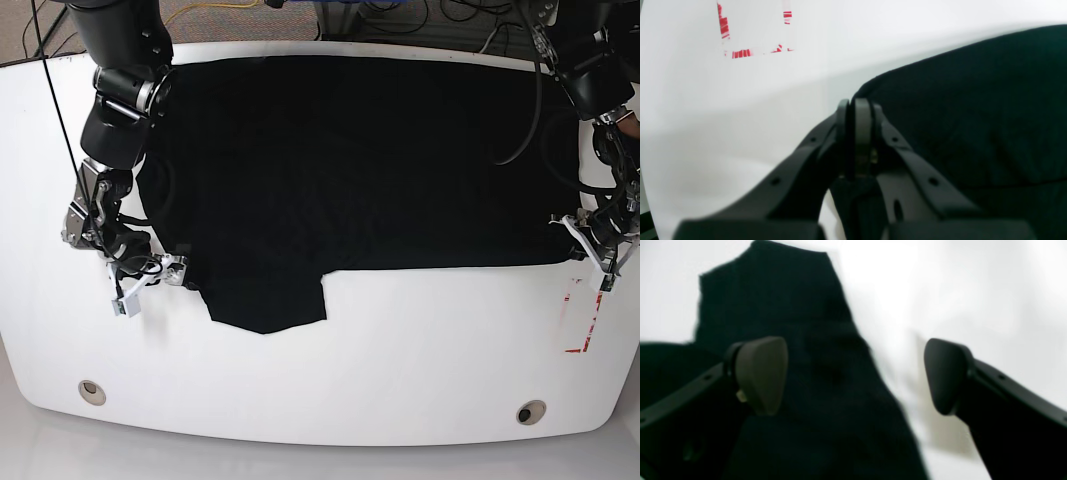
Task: Layout the t-shirt on the table in an organized manner, then fold the t-shirt properly
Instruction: 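Move the right gripper along the shirt's side edge toward the hem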
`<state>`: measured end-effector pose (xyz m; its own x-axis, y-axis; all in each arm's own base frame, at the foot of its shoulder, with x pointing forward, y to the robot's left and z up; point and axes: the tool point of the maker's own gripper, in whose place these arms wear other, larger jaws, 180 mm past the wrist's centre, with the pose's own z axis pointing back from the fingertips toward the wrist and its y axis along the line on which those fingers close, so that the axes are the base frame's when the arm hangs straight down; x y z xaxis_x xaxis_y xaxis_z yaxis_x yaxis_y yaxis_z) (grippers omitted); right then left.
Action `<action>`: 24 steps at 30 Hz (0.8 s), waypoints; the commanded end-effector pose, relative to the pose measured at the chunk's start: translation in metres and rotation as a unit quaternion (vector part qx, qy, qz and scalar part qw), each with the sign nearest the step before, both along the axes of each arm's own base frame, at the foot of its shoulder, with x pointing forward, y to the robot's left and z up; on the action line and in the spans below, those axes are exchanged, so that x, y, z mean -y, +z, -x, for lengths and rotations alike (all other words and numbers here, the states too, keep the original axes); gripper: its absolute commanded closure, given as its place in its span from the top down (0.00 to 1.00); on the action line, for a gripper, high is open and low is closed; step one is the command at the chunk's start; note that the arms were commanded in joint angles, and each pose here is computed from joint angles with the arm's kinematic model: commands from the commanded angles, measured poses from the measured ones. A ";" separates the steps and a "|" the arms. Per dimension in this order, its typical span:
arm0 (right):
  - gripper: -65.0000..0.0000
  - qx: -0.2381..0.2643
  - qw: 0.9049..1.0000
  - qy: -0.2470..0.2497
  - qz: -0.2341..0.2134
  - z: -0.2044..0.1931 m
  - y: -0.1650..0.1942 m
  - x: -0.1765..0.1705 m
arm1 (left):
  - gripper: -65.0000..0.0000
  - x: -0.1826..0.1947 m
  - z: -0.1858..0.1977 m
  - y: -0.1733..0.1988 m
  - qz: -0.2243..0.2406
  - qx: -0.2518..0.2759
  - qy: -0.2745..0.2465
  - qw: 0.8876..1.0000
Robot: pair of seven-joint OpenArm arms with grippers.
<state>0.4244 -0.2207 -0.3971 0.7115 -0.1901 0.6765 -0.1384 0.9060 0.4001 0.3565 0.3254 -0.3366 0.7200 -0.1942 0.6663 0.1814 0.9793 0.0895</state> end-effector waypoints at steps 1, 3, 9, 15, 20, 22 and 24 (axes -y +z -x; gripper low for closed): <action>0.94 0.032 0.999 -0.007 -0.022 -0.017 0.015 -0.004 | 0.01 -0.006 -0.011 0.022 -0.009 0.032 -0.001 0.999; 0.94 0.032 0.999 -0.010 -0.031 -0.019 0.013 -0.007 | 0.01 -0.006 -0.011 0.022 -0.009 0.032 -0.001 0.999; 0.94 0.020 0.999 -0.009 -0.044 -0.015 0.002 -0.016 | 0.01 -0.006 -0.011 0.022 -0.009 0.032 -0.001 0.999; 0.80 0.014 0.999 0.018 -0.040 -0.013 -0.004 -0.037 | 0.01 -0.007 -0.011 0.020 -0.008 0.030 0.000 1.000; 0.40 0.020 0.999 0.024 -0.037 -0.015 -0.004 -0.042 | 0.01 -0.004 -0.011 0.018 -0.008 0.028 -0.004 1.000; 0.26 0.021 0.999 0.023 -0.036 -0.015 -0.003 -0.041 | 0.01 0.000 -0.012 0.015 -0.008 0.023 -0.010 1.000; 0.13 0.023 0.999 0.022 -0.036 -0.016 -0.003 -0.040 | 0.01 0.003 -0.013 0.011 -0.005 0.016 -0.016 1.000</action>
